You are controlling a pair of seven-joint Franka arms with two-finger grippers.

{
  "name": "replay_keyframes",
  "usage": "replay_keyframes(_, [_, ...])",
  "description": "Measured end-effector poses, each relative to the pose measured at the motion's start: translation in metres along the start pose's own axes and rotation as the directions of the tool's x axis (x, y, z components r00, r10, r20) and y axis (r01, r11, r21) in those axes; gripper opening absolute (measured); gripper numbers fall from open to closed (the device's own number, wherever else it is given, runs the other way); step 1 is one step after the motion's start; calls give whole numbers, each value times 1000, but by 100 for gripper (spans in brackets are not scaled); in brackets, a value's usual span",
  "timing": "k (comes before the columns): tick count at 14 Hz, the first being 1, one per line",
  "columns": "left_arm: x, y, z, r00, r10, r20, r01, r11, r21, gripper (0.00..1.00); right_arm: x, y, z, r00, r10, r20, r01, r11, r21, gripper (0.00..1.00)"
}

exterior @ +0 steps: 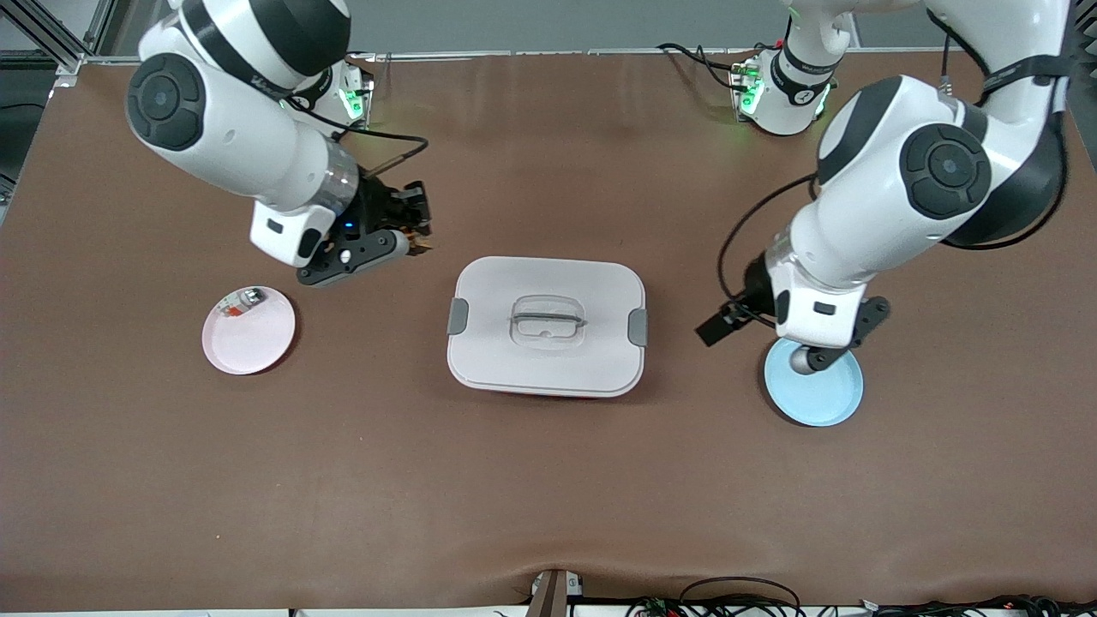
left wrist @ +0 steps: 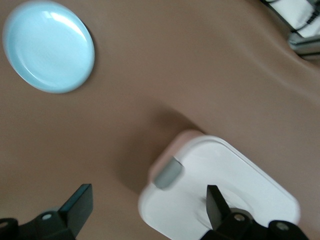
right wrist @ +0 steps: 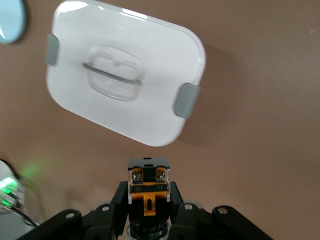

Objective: Transfer orange switch to right arm and place
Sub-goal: 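Carry the switch with the right gripper over the white plate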

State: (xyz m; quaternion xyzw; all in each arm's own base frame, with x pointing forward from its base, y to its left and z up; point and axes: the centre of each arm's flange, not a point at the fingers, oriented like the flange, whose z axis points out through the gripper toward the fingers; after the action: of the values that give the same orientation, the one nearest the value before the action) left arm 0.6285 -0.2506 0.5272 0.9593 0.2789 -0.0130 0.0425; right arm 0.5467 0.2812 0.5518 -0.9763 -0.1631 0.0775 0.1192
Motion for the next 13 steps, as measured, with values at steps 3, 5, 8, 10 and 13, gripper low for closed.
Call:
replay_keyframes(3, [13,-21,-7,991,104,-85,-92,987,133,100,-12,41,-17,978,-199,59,205,972,-117,36])
replay_keyframes(5, [18,-33,-15,979,184,-91,-165,969,184,100,-19,75,-27,940,-326,96,337,930,-148,36])
replay_keyframes(8, [50,-75,-35,964,259,-66,-240,946,221,100,-33,130,-34,864,-484,139,503,842,-194,36])
replay_keyframes(10, [71,-109,-53,955,292,-49,-272,932,238,100,-45,163,-34,803,-579,142,596,776,-207,36])
replay_keyframes(13, [73,-131,-78,946,321,-53,-299,922,245,100,-55,216,-17,717,-685,133,694,682,-231,36])
